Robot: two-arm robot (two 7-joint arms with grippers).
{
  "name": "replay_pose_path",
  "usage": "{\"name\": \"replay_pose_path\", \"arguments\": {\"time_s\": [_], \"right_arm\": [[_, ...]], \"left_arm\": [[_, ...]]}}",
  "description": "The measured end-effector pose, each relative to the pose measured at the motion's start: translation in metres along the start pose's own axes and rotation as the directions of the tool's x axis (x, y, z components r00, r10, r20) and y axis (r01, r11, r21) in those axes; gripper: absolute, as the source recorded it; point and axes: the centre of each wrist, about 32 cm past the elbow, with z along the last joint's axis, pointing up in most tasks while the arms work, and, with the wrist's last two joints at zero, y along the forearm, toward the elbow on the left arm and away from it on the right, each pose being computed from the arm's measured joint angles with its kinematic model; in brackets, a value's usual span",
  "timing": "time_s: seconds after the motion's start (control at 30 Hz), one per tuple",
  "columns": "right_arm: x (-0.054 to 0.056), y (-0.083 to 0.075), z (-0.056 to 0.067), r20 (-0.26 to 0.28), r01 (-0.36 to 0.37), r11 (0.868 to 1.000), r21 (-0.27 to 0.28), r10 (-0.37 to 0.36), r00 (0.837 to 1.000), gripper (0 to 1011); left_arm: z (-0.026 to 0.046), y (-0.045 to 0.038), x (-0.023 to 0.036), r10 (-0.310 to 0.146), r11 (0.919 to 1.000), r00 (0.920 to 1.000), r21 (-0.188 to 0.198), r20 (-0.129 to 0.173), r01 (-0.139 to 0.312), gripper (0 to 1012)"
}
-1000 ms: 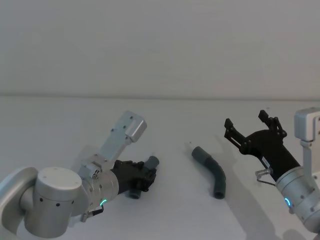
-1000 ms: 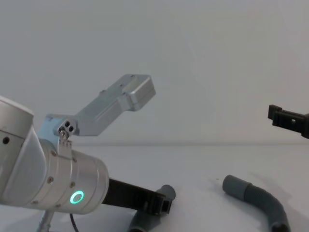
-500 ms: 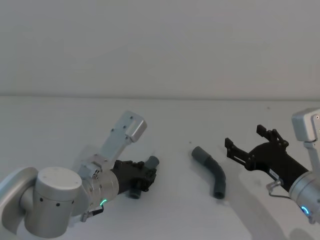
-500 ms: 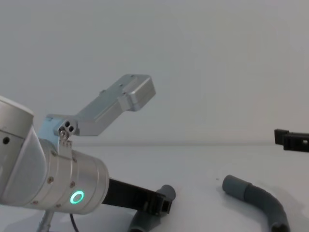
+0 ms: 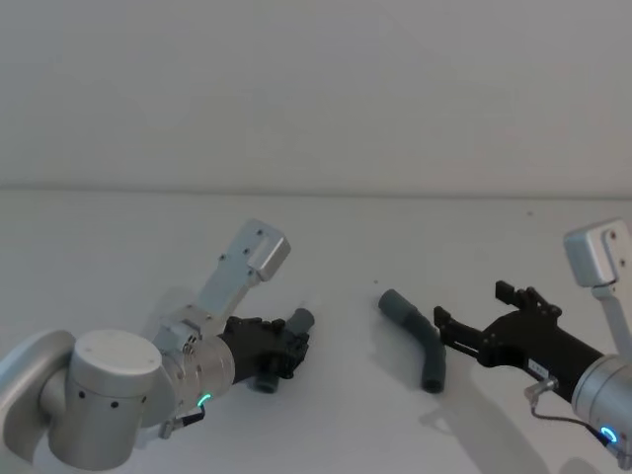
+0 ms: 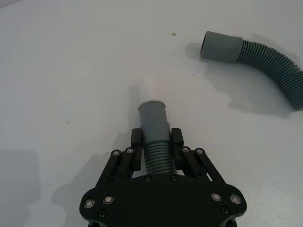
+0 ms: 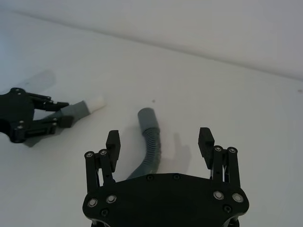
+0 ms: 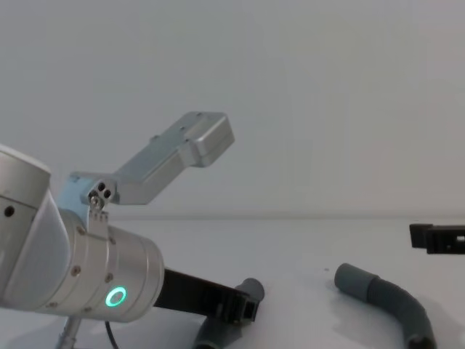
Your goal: Use both hands to pick up one end of the pipe from the table, align the ends, and insert them.
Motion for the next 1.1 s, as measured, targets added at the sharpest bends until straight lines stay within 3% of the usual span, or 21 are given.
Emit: {"name": "replay_pose_path", "arguments": {"time_s": [0.47,1.1], "right_arm": [[-0.019,0.008,0.001,-0.059,0.008,0.999,-0.054,-0.011,0.998,1000],[-0.025,0.039,-0.010,-0.068,0.056,0.995,-0.083,-0.061,0.996,1000]], "left_arm": [[0.0000,0.0000,0.0000,0.000,1.0000,1.0000,0.000,0.000,0.000,349],[0.0000,0.0000,0.0000,0.000,1.0000,1.0000,0.000,0.000,0.000,349]]}}
